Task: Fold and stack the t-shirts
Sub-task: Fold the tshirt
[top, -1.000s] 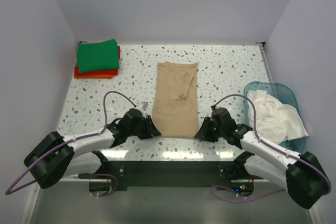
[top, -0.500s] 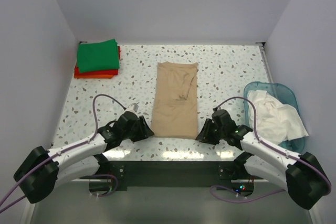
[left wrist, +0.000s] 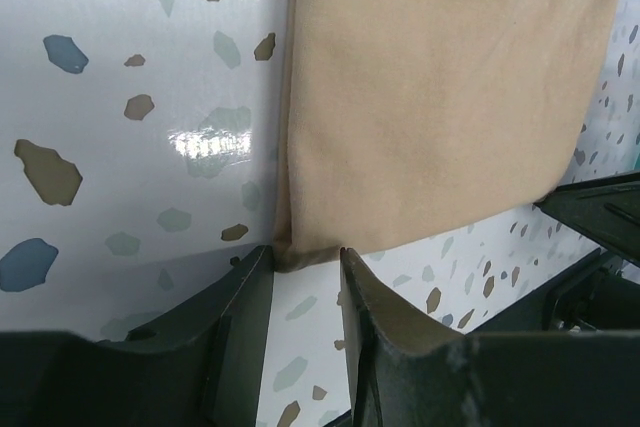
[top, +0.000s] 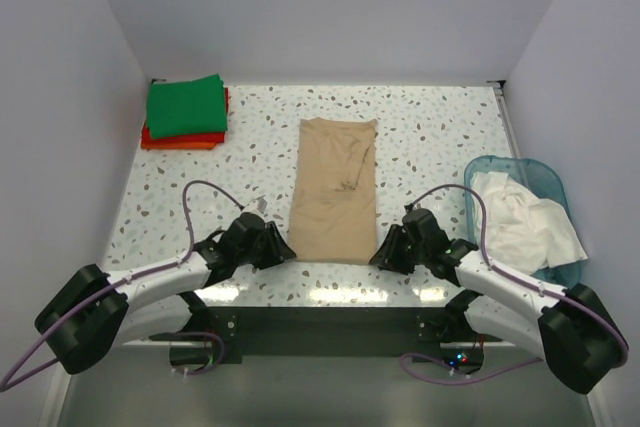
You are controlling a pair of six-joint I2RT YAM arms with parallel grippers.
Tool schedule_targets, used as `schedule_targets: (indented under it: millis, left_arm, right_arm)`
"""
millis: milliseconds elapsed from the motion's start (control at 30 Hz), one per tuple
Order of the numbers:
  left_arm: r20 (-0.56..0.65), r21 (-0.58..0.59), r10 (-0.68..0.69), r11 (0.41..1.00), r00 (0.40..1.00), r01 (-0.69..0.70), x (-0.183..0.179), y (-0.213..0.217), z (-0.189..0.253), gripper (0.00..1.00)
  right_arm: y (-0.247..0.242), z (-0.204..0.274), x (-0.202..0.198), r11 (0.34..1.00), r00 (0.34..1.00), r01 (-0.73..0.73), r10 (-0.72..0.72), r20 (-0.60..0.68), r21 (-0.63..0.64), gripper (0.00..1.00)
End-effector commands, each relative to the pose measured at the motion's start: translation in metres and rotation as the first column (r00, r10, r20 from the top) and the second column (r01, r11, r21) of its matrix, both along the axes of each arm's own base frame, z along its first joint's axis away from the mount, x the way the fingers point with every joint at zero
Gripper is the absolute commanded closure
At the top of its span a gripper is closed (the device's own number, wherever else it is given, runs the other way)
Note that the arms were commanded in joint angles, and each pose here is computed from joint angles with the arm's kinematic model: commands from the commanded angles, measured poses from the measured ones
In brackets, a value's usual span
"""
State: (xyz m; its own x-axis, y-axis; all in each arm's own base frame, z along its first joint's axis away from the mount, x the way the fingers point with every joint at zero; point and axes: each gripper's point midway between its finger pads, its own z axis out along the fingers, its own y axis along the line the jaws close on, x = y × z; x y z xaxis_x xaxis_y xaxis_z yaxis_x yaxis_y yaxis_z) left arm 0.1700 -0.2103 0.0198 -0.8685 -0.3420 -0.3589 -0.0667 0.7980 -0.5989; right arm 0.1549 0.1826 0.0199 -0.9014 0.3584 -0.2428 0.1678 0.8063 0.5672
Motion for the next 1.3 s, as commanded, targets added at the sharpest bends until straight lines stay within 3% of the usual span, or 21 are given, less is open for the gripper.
schedule_targets:
  millis: [0, 233, 467, 733, 967, 1233, 1267]
  left_arm:
    - [-0.045, 0.065, 0.018, 0.998, 0.999, -0.015, -0.008, 0.014, -0.021, 0.62]
    - [-0.034, 0.029, -0.006, 1.000, 0.999, 0.007, -0.006, 0.004, -0.020, 0.73]
    - [-0.034, 0.014, -0.033, 0.999, 0.999, 0.033, -0.008, 0.000, -0.014, 1.00]
    - [0.007, -0.043, -0.078, 0.996, 0.997, 0.078, -0.025, -0.009, 0.002, 1.00]
    - [0.020, -0.066, -0.138, 0.988, 0.990, 0.139, -0.058, -0.019, 0.007, 1.00]
    - [0.149, -0.037, -0.079, 0.996, 0.986, 0.085, -0.031, -0.021, 0.048, 1.00]
    - [0.157, -0.027, -0.076, 0.996, 0.985, 0.082, -0.027, -0.022, 0.052, 1.00]
  right_arm:
    - [0.000, -0.008, 0.002, 1.000, 1.000, 0.026, -0.026, -0.002, 0.006, 0.65]
    - [0.004, -0.010, 0.009, 1.000, 1.000, 0.025, -0.025, 0.008, 0.008, 0.69]
    - [0.002, -0.002, 0.008, 1.000, 0.999, 0.007, -0.007, 0.035, 0.013, 0.89]
    - [-0.008, 0.004, -0.015, 0.999, 0.998, -0.027, 0.025, 0.049, 0.039, 1.00]
    - [-0.015, 0.013, -0.040, 0.994, 0.996, -0.064, 0.057, 0.073, 0.093, 1.00]
    - [-0.020, 0.066, -0.023, 0.995, 0.969, -0.083, 0.066, 0.238, 0.063, 1.00]
    - [-0.020, 0.060, -0.021, 0.995, 0.975, -0.093, 0.086, 0.206, 0.029, 1.00]
